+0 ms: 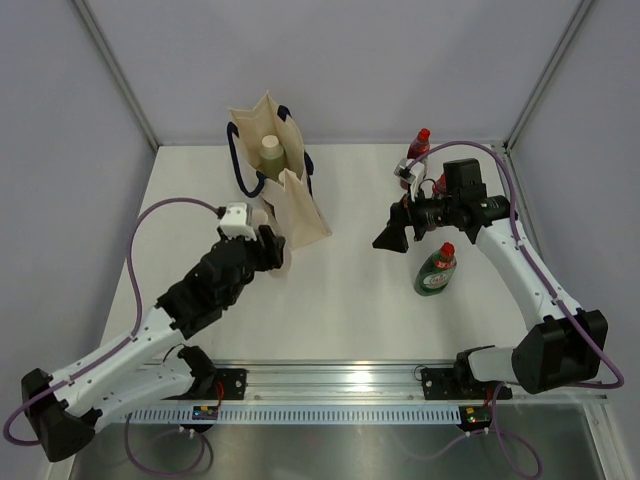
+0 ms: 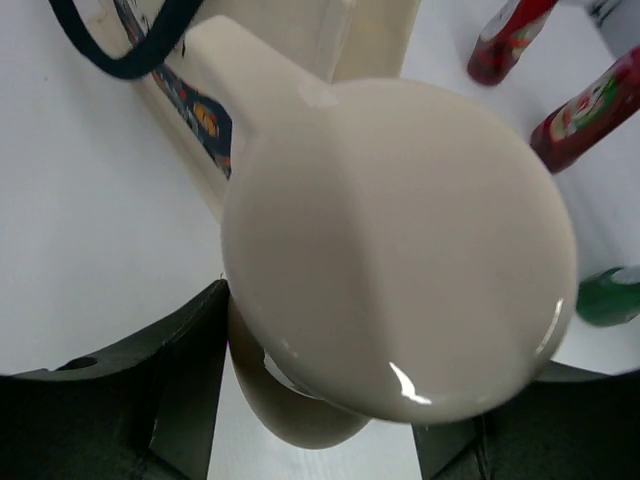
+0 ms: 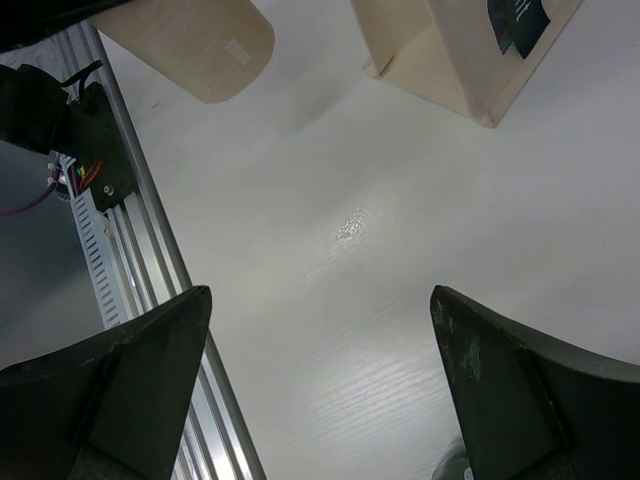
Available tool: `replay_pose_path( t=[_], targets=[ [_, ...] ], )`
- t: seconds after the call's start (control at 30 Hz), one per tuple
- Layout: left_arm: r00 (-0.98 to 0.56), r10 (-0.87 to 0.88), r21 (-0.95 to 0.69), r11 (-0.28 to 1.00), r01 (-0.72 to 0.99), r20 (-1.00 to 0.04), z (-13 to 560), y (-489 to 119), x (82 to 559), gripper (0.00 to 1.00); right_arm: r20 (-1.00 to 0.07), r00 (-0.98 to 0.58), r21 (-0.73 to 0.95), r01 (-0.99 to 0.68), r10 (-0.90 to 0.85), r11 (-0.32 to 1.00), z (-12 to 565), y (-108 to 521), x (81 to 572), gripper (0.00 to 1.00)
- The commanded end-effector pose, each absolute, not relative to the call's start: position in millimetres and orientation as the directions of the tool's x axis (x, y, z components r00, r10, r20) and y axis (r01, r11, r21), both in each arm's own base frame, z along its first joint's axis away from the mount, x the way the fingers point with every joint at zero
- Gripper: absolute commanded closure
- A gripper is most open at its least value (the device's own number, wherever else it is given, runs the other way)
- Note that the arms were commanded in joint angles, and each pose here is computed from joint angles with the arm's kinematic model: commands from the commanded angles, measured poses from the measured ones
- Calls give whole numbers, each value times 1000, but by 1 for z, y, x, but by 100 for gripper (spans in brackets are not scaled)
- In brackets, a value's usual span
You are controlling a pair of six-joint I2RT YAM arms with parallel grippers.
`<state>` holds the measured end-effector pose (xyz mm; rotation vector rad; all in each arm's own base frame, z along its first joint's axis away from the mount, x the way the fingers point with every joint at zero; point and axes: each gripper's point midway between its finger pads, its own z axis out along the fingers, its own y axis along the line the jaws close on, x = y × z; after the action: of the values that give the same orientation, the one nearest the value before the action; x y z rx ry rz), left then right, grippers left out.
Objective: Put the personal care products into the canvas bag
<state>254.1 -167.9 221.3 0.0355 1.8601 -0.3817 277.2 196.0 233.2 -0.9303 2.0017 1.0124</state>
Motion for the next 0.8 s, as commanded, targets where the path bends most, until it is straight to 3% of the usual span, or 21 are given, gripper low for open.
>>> replay_pose_path(
  t=[0.0, 0.23, 0.37, 0.57, 0.77],
  targets=[
    [-46, -497, -491, 831, 263, -866, 370, -172, 281, 100, -848, -465, 343, -848, -257, 403, 247, 199, 275, 1],
    [79, -537, -489, 812, 318, -840, 484, -172, 338, 100, -851, -458, 337, -852, -258, 402, 248, 199, 273, 1],
    [119, -498, -462, 854, 237, -859, 496, -163, 399, 100, -854, -449, 324, -854, -262, 406, 248, 196, 270, 0],
    [141, -440, -422, 896, 137, -887, 484, -141, 464, 100, -859, -437, 306, -856, -267, 418, 246, 191, 266, 1],
    [-13, -372, -368, 913, 178, -928, 424, -164, 513, 100, -858, -428, 284, -856, -283, 432, 243, 186, 268, 1]
  ],
)
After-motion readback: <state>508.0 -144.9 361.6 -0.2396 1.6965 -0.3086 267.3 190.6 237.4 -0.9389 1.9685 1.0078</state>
